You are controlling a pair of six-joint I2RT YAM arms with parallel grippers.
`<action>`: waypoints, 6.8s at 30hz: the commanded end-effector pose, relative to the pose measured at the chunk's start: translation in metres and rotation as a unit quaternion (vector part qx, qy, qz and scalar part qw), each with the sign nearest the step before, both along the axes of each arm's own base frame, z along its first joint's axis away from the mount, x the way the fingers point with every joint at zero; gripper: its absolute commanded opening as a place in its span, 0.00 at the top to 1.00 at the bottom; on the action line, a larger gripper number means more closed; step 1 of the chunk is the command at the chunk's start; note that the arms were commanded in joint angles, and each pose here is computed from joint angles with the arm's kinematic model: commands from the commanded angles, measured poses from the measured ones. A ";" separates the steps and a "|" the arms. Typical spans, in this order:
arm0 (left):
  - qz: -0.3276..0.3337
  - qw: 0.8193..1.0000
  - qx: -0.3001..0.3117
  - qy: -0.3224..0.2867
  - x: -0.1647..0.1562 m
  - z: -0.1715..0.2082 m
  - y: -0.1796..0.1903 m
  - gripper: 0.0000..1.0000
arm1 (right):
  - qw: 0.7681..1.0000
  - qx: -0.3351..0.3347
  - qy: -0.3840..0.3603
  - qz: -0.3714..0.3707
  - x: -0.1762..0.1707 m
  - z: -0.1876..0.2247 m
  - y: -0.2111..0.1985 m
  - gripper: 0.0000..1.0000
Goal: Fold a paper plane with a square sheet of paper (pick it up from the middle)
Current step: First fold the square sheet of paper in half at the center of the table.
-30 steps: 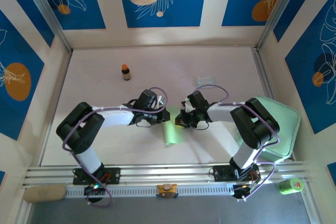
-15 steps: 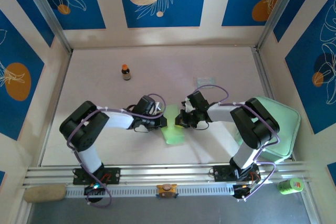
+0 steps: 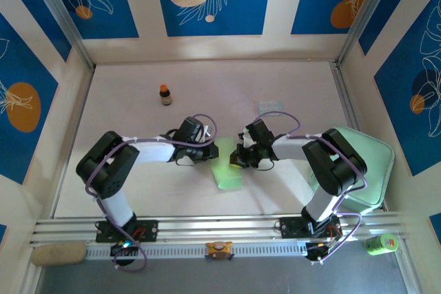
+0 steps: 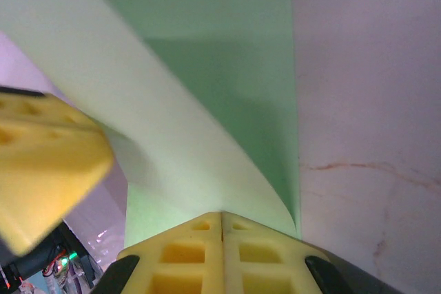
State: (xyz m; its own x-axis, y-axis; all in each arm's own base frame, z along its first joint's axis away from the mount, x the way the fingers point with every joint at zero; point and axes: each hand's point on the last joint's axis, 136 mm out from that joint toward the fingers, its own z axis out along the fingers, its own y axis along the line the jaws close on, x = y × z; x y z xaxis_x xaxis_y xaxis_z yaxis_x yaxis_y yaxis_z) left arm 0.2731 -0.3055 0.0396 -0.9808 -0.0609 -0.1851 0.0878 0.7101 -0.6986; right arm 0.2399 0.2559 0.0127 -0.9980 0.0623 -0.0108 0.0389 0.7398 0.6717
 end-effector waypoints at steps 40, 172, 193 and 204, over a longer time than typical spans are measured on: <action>0.020 0.997 0.057 0.052 0.013 -0.050 0.034 1.00 | 0.993 -0.098 0.063 -0.024 -0.031 -0.036 -0.034 1.00; 0.001 0.996 -0.009 0.086 -0.023 -0.047 0.028 1.00 | 0.992 -0.106 0.064 -0.027 -0.035 -0.038 -0.037 1.00; -0.021 0.998 -0.041 0.047 -0.029 -0.005 -0.001 1.00 | 0.992 -0.105 0.062 -0.029 -0.036 -0.038 -0.038 1.00; -0.025 0.996 0.048 0.072 -0.049 -0.056 0.031 1.00 | 0.992 -0.105 0.063 -0.030 -0.037 -0.038 -0.039 1.00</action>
State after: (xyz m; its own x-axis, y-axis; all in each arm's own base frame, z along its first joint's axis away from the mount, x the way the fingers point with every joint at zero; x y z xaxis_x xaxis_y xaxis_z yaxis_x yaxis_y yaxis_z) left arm 0.2424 -0.2994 0.0175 -0.9953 -0.0149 -0.0954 0.0605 0.6741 -0.7362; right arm 0.2376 0.2529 0.0120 -0.9954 0.0923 -0.0244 0.0546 0.7595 0.6482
